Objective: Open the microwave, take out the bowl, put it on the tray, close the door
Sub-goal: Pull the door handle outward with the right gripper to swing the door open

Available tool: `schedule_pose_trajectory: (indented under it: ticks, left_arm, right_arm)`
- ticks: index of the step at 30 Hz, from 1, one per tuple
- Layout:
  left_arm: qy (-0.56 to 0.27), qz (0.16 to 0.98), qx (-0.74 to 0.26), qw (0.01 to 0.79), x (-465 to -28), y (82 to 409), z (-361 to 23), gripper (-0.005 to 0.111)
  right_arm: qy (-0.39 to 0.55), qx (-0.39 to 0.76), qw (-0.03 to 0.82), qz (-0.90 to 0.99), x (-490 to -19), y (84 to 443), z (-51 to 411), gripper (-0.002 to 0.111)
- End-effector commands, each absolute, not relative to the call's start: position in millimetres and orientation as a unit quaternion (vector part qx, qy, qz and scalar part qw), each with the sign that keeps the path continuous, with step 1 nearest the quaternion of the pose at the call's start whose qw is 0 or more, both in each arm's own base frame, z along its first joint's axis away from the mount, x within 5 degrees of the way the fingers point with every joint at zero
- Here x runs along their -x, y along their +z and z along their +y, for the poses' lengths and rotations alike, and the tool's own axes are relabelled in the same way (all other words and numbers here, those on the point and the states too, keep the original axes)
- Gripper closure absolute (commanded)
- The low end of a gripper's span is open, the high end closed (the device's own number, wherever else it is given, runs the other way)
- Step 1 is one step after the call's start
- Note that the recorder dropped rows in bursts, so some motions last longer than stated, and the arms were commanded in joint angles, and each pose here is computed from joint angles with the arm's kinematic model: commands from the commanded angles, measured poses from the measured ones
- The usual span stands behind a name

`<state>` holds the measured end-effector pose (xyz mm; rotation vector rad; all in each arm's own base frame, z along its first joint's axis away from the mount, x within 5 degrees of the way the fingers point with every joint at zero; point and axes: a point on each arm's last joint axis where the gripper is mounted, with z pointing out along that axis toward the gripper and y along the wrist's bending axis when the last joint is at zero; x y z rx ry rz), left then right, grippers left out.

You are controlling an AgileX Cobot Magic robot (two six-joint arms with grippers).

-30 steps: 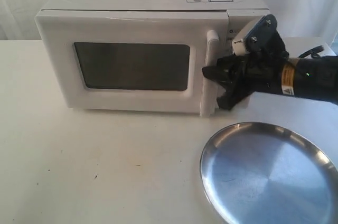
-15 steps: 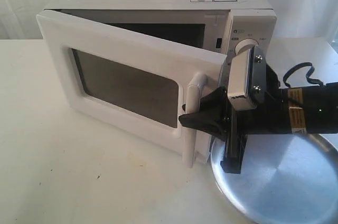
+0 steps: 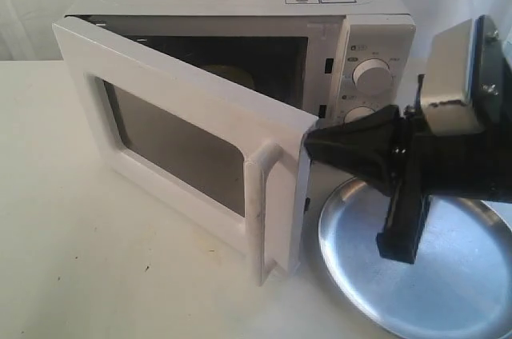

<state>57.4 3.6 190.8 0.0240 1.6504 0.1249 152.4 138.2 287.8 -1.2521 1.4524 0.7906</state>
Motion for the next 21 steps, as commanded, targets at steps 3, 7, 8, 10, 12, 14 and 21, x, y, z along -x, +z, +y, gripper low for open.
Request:
schedule_pose_trajectory:
  ticks: [3, 7, 8, 10, 12, 14, 21]
  left_arm:
    - [0.052, 0.731, -0.008, 0.680, -57.2, 192.3, 3.5, 0.107]
    - [0.052, 0.731, -0.008, 0.680, -57.2, 192.3, 3.5, 0.107]
    - [0.052, 0.731, -0.008, 0.680, -57.2, 192.3, 3.5, 0.107]
    - [0.052, 0.731, -0.008, 0.680, -57.2, 192.3, 3.5, 0.107]
    - [0.052, 0.731, -0.008, 0.680, -57.2, 192.3, 3.5, 0.107]
    - [0.052, 0.731, -0.008, 0.680, -57.2, 192.3, 3.5, 0.107]
    - [0.052, 0.731, -0.008, 0.680, -57.2, 192.3, 3.5, 0.107]
  right_arm:
    - [0.205, 0.356, 0.580, 0.703, -171.5, 298.2, 110.1, 0.108]
    - [0.212, 0.345, 0.560, 0.723, -177.7, 285.1, 112.3, 0.108]
    - [0.225, 0.358, 0.550, 0.720, -178.6, 280.8, 116.1, 0.108]
    - [0.262, 0.393, 0.530, 0.704, -179.4, 272.8, 126.1, 0.108]
    - [0.306, 0.431, 0.512, 0.677, -178.3, 265.6, 136.3, 0.108]
    - [0.336, 0.444, 0.498, 0.665, -181.7, 256.8, 143.4, 0.108]
    - [0.342, 0.446, 0.491, 0.666, -197.8, 233.6, 151.2, 0.108]
